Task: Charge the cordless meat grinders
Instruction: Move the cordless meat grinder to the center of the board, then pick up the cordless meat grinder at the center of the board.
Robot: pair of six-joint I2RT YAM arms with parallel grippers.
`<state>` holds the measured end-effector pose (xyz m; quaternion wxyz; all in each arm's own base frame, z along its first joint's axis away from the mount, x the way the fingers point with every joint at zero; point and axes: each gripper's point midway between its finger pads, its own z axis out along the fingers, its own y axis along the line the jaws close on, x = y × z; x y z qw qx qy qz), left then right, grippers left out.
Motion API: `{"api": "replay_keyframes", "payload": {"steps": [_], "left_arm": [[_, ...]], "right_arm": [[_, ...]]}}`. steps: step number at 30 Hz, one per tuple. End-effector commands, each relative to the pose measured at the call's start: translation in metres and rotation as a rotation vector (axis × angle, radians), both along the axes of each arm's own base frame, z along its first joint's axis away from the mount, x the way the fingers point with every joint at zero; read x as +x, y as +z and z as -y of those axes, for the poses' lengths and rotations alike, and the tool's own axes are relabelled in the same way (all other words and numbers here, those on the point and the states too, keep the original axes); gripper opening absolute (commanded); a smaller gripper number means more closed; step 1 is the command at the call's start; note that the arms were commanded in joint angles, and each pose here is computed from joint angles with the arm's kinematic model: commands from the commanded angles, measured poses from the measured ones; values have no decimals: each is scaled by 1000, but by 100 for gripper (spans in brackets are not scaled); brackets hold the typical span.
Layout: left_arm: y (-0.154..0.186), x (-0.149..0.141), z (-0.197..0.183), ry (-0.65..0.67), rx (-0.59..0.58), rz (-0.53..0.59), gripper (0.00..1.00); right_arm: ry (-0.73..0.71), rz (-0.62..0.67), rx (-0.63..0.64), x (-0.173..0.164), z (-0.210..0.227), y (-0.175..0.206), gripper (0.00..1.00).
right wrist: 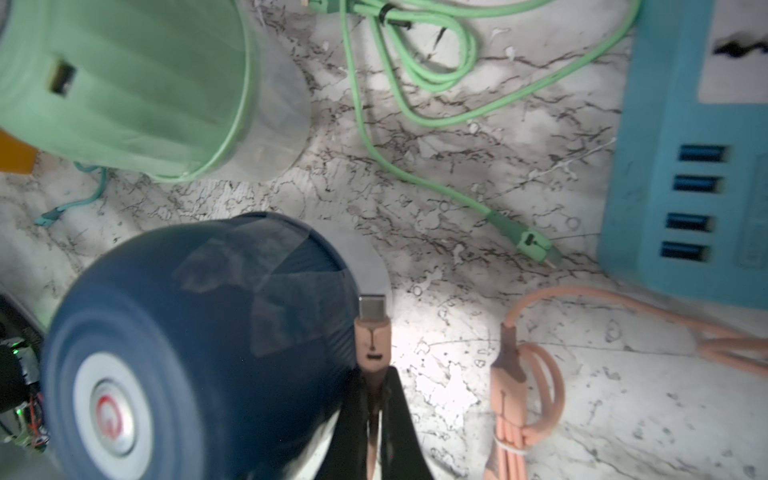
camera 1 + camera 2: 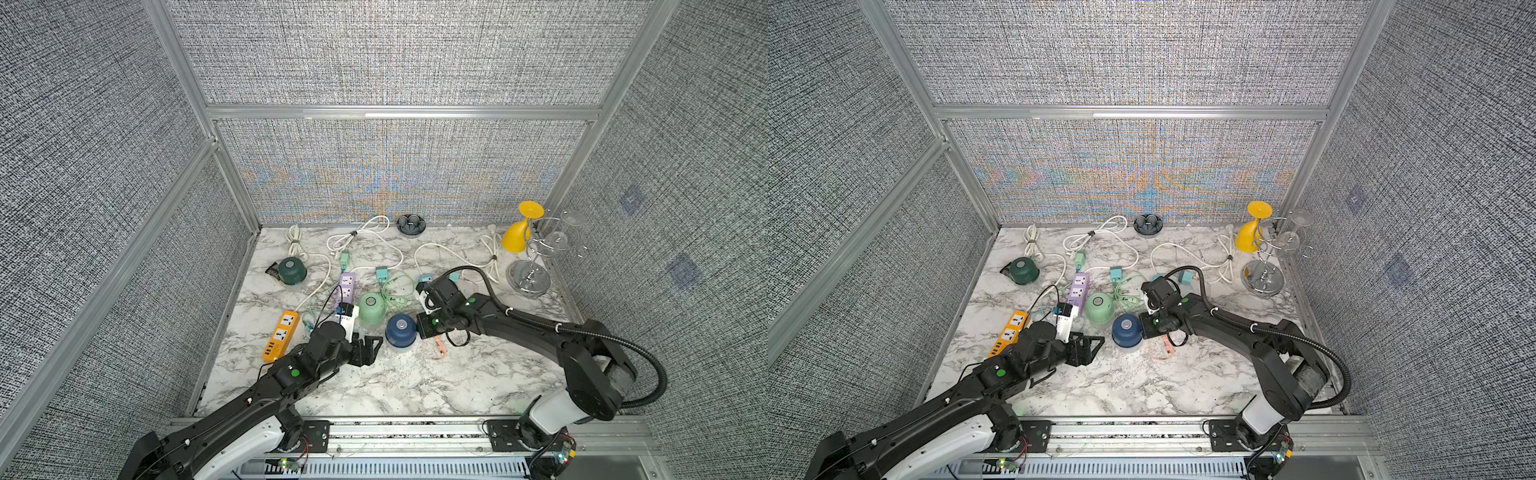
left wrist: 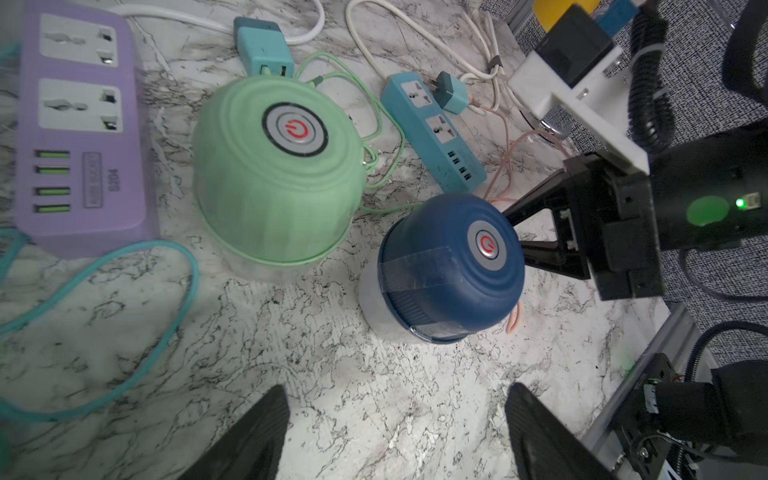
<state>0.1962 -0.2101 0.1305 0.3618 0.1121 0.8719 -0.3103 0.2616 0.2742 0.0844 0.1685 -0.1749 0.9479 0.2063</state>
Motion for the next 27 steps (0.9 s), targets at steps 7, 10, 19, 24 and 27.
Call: {"api": "replay_keyframes", "payload": {"steps": [7,10,19,24,27], "left_arm": [[-10,0,-6,-25,74,38,86],[-14,0,-2,-45,91,37,99],[-21,-17,9,-127,79,99,99],[-31,-28,16,-164,164,152,99],[-38,-26,25,-152,171,185,99]], "right_arm": [[41,-32,29,-30,-10,-1,0],[75,-31,24,-40,-13,-1,0],[57,-20,-37,-52,11,0,0],[-15,9,-38,-47,44,14,0],[-50,16,-40,-44,63,18,0]]}}
